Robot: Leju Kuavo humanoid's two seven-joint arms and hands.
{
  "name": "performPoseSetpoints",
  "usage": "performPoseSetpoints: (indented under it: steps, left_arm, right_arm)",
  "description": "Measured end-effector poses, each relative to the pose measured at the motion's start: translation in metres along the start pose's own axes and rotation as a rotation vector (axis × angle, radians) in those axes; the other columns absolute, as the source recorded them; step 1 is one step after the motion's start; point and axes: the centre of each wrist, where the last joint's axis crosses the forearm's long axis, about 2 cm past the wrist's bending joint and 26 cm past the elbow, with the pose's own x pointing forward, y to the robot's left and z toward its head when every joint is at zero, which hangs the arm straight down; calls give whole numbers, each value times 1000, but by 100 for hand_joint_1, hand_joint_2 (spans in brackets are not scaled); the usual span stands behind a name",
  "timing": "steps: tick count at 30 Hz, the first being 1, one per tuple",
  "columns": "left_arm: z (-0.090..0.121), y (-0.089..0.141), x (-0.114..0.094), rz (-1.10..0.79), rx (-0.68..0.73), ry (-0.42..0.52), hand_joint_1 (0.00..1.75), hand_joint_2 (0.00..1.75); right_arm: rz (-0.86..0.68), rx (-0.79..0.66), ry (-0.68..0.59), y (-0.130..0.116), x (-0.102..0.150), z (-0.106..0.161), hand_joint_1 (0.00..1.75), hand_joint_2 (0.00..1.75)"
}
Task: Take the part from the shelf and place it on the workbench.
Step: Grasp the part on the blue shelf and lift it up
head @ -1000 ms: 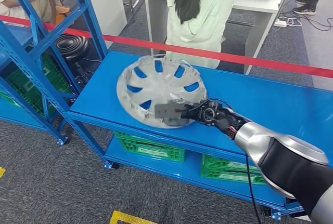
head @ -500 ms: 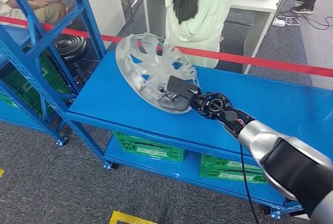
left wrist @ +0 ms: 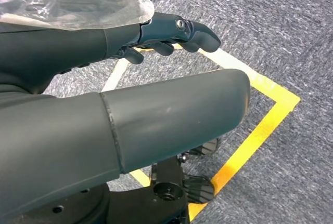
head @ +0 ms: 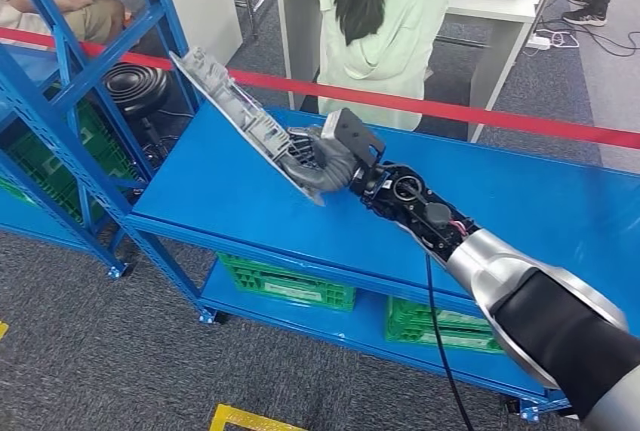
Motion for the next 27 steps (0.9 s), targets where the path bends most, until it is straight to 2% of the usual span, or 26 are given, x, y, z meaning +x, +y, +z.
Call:
performPoseSetpoints:
  steps: [14,19,27]
  left_arm:
    - [0,5,-2,5,12,2,0,0]
    - [0,7,-2,1,16,2,0,0]
    - [0,10,-2,-2,22,4,0,0]
  right_arm:
    - [-153,-40,-259,8,33,-12,175,175]
    - [-284,4,-369,23,40,-11,175,175]
    - [-458,128,-474,59,44,-12,175,175]
